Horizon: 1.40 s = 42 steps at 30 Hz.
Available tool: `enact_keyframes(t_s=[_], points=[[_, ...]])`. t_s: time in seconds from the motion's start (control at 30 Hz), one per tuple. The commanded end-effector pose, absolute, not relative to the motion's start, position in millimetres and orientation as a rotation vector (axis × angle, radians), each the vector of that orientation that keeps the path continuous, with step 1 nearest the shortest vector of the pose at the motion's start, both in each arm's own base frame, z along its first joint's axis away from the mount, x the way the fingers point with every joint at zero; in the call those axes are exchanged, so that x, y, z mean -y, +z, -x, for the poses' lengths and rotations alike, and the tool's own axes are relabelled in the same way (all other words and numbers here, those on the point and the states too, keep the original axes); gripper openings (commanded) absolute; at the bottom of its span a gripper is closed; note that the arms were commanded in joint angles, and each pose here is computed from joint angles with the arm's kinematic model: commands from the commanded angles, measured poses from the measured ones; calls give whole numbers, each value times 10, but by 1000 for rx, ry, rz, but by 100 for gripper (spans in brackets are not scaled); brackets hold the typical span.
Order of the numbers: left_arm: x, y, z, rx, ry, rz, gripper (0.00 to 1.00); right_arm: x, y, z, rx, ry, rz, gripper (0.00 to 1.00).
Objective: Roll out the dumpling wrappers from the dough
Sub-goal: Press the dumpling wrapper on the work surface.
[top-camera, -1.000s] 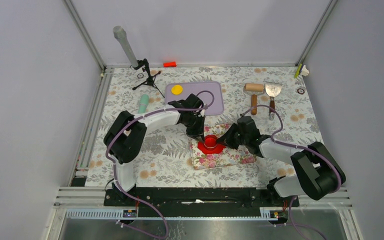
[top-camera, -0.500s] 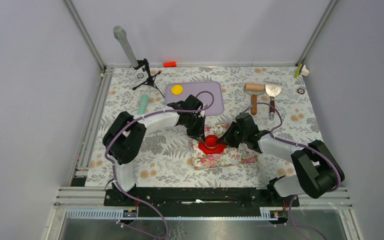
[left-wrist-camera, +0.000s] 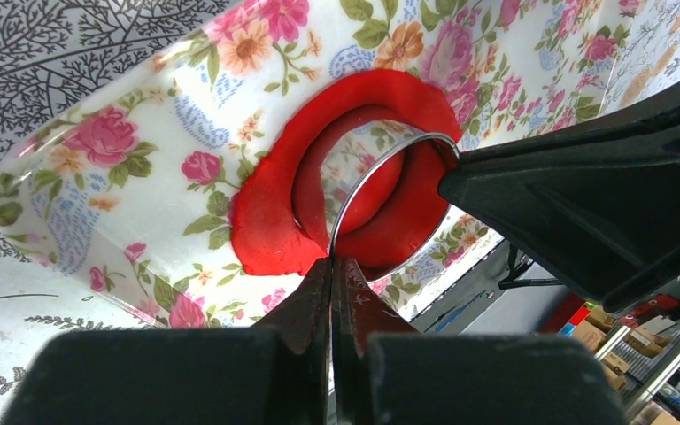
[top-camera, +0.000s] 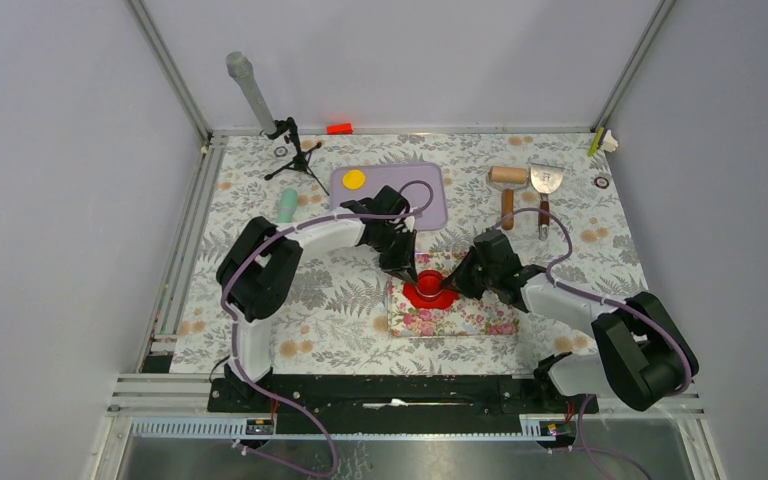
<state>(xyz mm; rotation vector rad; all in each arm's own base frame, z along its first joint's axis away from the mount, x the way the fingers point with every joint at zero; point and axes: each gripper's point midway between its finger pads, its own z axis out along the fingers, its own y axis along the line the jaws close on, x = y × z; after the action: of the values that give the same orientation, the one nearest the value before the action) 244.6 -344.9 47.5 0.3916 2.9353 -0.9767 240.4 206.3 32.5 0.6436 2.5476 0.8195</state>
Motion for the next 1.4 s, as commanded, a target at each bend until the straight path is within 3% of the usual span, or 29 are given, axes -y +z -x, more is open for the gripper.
enact_keyframes(t_s=[0.0,0.33,0.8,1.37], points=[[3134,-221,-1905,-3128,-729,-521,0,-2042,-21,-2141,-2730,653,-647,0],[3068,-160,-1617,-3144,-716,-581,0,-2061,-18,-2452,-2698,606,-662,0],[3542,-129,-1965,-3111,-814,-608,0,-1813,-89,-1921,-2731,615,-738,0],[3371,13,-1543,-3130,-818,-694,0,-1893,38,-2483,-2682,573,-662,0]])
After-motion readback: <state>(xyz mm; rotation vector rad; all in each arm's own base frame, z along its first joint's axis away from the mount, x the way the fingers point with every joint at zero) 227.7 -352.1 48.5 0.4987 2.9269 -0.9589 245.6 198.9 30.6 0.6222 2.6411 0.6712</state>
